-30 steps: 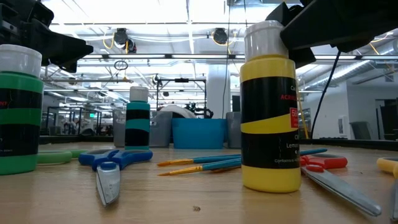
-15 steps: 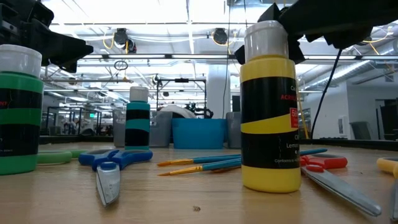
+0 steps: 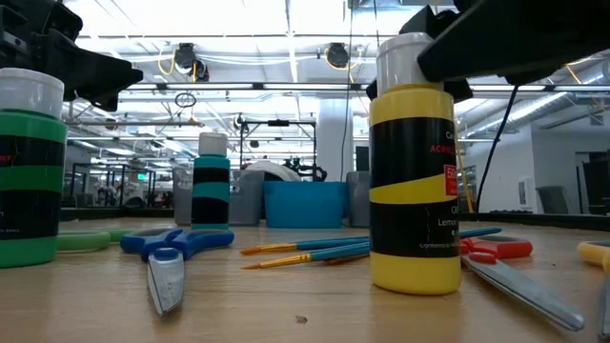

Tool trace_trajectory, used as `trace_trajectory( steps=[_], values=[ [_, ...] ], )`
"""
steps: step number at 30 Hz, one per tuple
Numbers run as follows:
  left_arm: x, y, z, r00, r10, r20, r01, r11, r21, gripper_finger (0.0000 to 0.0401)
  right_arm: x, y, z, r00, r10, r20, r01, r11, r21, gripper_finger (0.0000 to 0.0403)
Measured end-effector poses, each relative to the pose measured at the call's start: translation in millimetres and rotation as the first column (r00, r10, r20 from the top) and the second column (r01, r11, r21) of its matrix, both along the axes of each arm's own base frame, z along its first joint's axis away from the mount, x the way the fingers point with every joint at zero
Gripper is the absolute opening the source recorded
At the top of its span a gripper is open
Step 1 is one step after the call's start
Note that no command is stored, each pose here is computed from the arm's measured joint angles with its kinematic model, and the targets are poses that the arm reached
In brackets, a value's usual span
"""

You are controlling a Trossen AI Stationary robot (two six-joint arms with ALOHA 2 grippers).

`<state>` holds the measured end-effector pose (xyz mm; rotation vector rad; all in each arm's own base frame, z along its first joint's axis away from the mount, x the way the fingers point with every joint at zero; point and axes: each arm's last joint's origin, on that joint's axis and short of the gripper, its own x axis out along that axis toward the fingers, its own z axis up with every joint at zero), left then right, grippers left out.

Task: Pick & Place Paint Supplies
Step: Put the yellow coloring bottle into the right gray bin

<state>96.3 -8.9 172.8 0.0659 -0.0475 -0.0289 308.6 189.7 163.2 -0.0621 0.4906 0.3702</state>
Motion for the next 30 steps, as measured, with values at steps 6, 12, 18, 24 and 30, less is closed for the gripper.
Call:
trace_trajectory(
  steps=[6,12,18,24,30],
  values=[
    [0.0,0.0,-0.1,1.000,0.000,0.000,0.000,1.000,0.000,0.0124,-0.1,-0.1,-0.3,1.000,0.000,-0.003,0.000,1.000,-0.002,0.0118],
    [0.0,0.0,0.0,1.000,0.000,0.000,0.000,1.000,0.000,0.0124,-1.4,-0.9,5.1,1.000,0.001,0.007,-0.001,1.000,0.002,0.0107],
    [0.0,0.0,-0.1,1.000,0.000,0.000,0.000,1.000,0.000,0.0124,-8.2,-10.4,41.3,0.996,-0.017,0.083,0.014,0.999,0.044,0.0111],
    [0.0,0.0,-0.1,1.000,0.001,0.000,-0.001,1.000,0.000,0.0124,-24.5,-43.6,89.6,0.980,-0.146,0.136,0.142,0.989,0.041,0.0101],
    [0.0,0.0,-0.1,1.000,0.001,0.000,-0.001,1.000,0.000,0.0124,-39.2,-93.8,127.7,0.932,-0.313,0.184,0.307,0.950,0.059,0.0102]
  ],
)
